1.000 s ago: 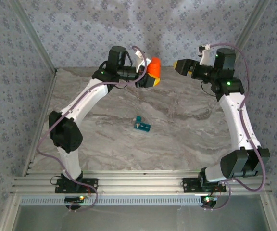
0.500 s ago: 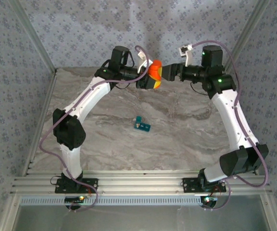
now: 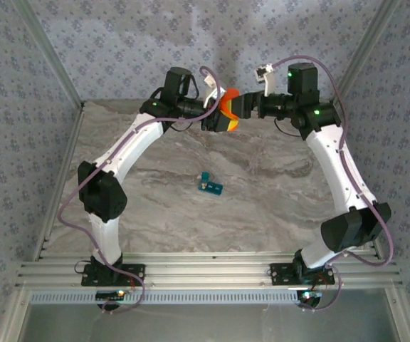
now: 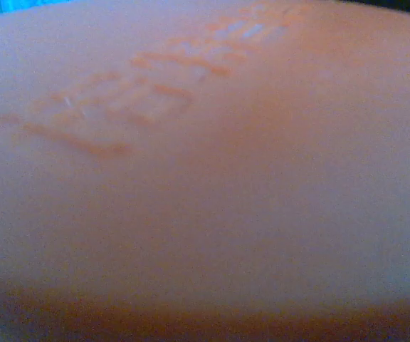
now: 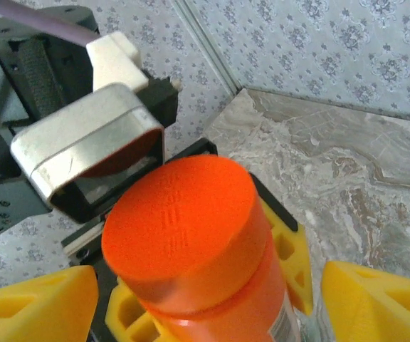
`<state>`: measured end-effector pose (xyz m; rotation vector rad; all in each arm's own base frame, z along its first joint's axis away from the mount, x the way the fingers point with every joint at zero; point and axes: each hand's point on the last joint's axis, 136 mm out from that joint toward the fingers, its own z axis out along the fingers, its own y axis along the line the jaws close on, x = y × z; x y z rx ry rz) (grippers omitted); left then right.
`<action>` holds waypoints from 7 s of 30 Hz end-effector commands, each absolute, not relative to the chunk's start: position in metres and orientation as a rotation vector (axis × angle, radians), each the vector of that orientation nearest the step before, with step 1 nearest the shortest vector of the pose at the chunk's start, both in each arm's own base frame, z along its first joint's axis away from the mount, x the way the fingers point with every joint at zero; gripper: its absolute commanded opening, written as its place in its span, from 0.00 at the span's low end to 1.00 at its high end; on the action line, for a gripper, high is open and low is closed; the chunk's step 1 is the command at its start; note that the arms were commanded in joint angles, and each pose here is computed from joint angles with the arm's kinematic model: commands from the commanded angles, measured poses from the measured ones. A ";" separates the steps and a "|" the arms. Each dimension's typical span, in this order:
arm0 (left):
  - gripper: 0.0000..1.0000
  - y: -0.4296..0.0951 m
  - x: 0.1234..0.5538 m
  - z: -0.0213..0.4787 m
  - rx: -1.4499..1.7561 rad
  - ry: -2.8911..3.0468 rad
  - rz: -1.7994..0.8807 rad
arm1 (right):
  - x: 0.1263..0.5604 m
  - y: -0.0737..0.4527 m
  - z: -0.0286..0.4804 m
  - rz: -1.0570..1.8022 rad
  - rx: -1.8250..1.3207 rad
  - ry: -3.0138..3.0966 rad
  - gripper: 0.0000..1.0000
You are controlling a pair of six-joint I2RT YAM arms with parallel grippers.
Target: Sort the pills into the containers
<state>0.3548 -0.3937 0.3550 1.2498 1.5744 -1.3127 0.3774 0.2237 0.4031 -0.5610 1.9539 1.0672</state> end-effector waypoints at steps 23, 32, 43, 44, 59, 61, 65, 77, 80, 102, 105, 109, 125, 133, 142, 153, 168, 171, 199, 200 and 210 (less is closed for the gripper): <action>0.00 -0.400 0.339 0.379 1.305 1.476 -1.353 | 0.385 0.239 0.398 1.102 -0.601 1.963 0.64; 0.00 -0.399 0.338 0.380 1.310 1.471 -1.354 | 0.387 0.240 0.397 1.099 -0.598 1.966 0.69; 0.06 -0.399 0.340 0.376 1.301 1.493 -1.338 | 0.393 0.234 0.404 1.082 -0.546 1.942 0.42; 0.10 -0.399 0.341 0.376 1.298 1.496 -1.331 | 0.394 0.232 0.404 1.074 -0.533 1.937 0.41; 0.99 -0.374 0.336 0.353 1.264 1.580 -1.174 | 0.422 0.179 0.376 0.881 -0.270 1.976 0.35; 0.99 -0.367 0.337 0.354 1.238 1.591 -1.140 | 0.424 0.171 0.363 0.835 -0.234 2.003 0.35; 0.99 -0.348 0.346 0.354 1.140 1.630 -1.039 | 0.425 0.155 0.330 0.734 -0.183 2.046 0.35; 0.99 -0.282 0.379 0.347 0.795 1.736 -0.629 | 0.418 0.119 0.219 0.360 -0.076 2.129 0.35; 0.99 -0.273 0.386 0.345 0.729 1.769 -0.591 | 0.415 0.119 0.201 0.272 -0.072 2.128 0.35; 0.99 -0.228 0.416 0.336 0.470 1.970 -0.403 | 0.389 0.111 0.120 0.114 0.014 2.074 0.35; 0.99 -0.228 0.415 0.336 0.473 1.971 -0.405 | 0.382 0.110 0.112 0.113 0.029 2.078 0.36; 0.99 -0.228 0.415 0.336 0.475 1.972 -0.406 | 0.375 0.111 0.104 0.110 0.033 2.082 0.39; 0.99 -0.225 0.423 0.337 0.382 1.950 -0.422 | 0.361 0.111 0.135 0.137 0.032 2.066 0.80; 0.99 -0.221 0.431 0.323 0.289 1.952 -0.460 | 0.354 0.118 0.228 0.329 -0.007 2.041 0.83; 0.99 -0.223 0.435 0.292 0.319 2.006 -0.491 | 0.338 0.191 0.240 0.691 -0.222 2.270 0.80; 0.99 -0.209 0.440 0.234 0.361 2.190 -0.420 | 0.309 0.254 0.154 0.742 -0.381 2.584 0.77; 0.67 -0.222 0.435 0.173 0.413 2.405 -0.481 | 0.322 0.245 0.066 0.469 -0.285 2.796 0.75; 0.38 -0.229 0.434 0.163 0.412 2.455 -0.522 | 0.322 0.247 0.062 0.475 -0.289 2.804 0.75; 0.00 -0.289 0.417 0.113 0.527 2.621 -0.634 | 0.321 0.256 0.032 0.473 -0.329 2.871 0.70; 0.00 -0.291 0.416 0.113 0.531 2.623 -0.634 | 0.321 0.256 0.031 0.472 -0.328 2.872 0.70; 0.00 -0.311 0.405 0.094 0.588 2.672 -0.659 | 0.312 0.250 0.018 0.450 -0.316 2.908 0.68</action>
